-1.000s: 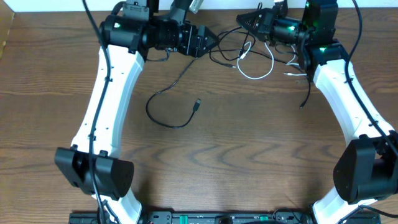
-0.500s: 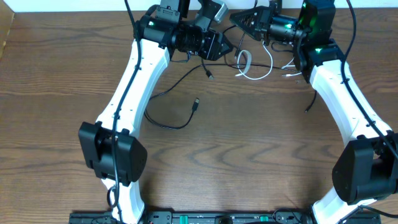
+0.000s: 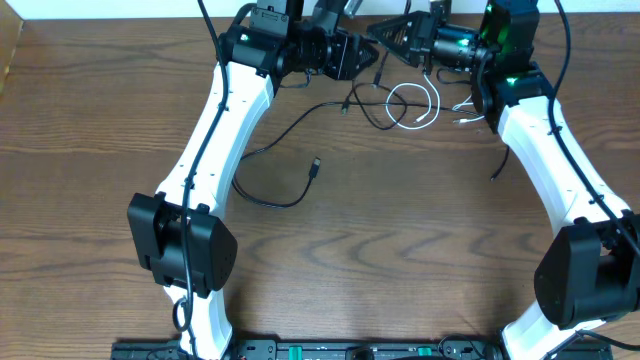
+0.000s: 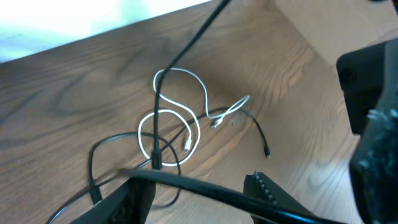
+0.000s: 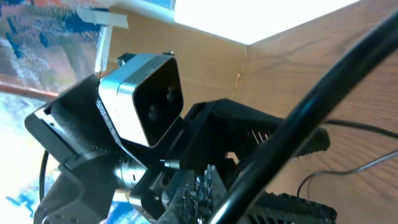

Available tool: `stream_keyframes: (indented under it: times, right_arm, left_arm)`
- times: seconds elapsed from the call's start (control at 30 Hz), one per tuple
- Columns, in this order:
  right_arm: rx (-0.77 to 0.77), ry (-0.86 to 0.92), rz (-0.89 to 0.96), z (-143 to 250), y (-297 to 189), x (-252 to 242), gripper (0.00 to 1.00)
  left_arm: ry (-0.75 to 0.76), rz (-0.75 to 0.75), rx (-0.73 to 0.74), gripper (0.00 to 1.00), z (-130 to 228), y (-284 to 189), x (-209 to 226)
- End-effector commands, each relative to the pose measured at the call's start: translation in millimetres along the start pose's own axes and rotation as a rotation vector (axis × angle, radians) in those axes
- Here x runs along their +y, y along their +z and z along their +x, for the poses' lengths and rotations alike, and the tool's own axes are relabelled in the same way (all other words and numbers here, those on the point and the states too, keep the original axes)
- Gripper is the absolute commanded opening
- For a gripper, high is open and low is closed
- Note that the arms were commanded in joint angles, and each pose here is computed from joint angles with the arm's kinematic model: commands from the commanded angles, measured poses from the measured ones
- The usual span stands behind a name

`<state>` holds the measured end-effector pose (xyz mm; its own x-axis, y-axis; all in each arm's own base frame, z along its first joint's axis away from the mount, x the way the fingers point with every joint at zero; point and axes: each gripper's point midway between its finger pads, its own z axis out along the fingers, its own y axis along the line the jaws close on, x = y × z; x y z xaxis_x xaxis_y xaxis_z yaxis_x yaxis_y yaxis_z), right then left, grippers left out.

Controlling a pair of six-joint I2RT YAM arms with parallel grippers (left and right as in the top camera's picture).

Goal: Untangle cables

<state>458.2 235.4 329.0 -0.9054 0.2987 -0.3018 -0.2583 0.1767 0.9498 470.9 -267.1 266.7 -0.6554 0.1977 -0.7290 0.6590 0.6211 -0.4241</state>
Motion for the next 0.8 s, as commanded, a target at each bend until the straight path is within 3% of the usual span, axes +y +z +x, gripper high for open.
stream_keyframes:
  times: [0.0, 0.07, 0.17, 0.2, 0.37, 0.43, 0.47, 0.63, 0.77]
  right_arm:
    - [0.040, -0.012, -0.032, 9, 2, 17, 0.01]
    - [0.038, -0.016, -0.035, 9, 2, 18, 0.01]
    - [0.042, -0.016, -0.037, 9, 2, 18, 0.01]
    - [0.042, -0.015, -0.037, 9, 2, 18, 0.01]
    - [0.049, -0.016, -0.040, 10, 2, 18, 0.01]
    - [0.053, -0.016, -0.042, 10, 0, 18, 0.01]
    - [0.051, -0.018, -0.041, 9, -1, 17, 0.01]
    - [0.035, -0.019, -0.034, 3, -7, 15, 0.01]
    - [0.037, -0.017, -0.029, 4, -7, 13, 0.01]
  left_arm:
    - [-0.044, 0.011, -0.030, 0.51, -9, 1, -3]
    - [-0.042, 0.012, -0.029, 0.45, -9, 1, -4]
    - [-0.042, 0.011, -0.028, 0.11, -8, 1, -4]
    - [-0.042, 0.011, -0.029, 0.08, -9, 1, -4]
    - [-0.063, -0.034, -0.003, 0.11, -1, 1, 4]
    - [-0.042, -0.064, 0.043, 0.37, 11, -1, 11]
    - [-0.021, -0.065, 0.060, 0.40, 15, -2, 12]
    - [0.013, -0.054, 0.103, 0.44, 27, -9, 18]
    - [0.104, 0.055, 0.087, 0.48, 25, -14, 7]
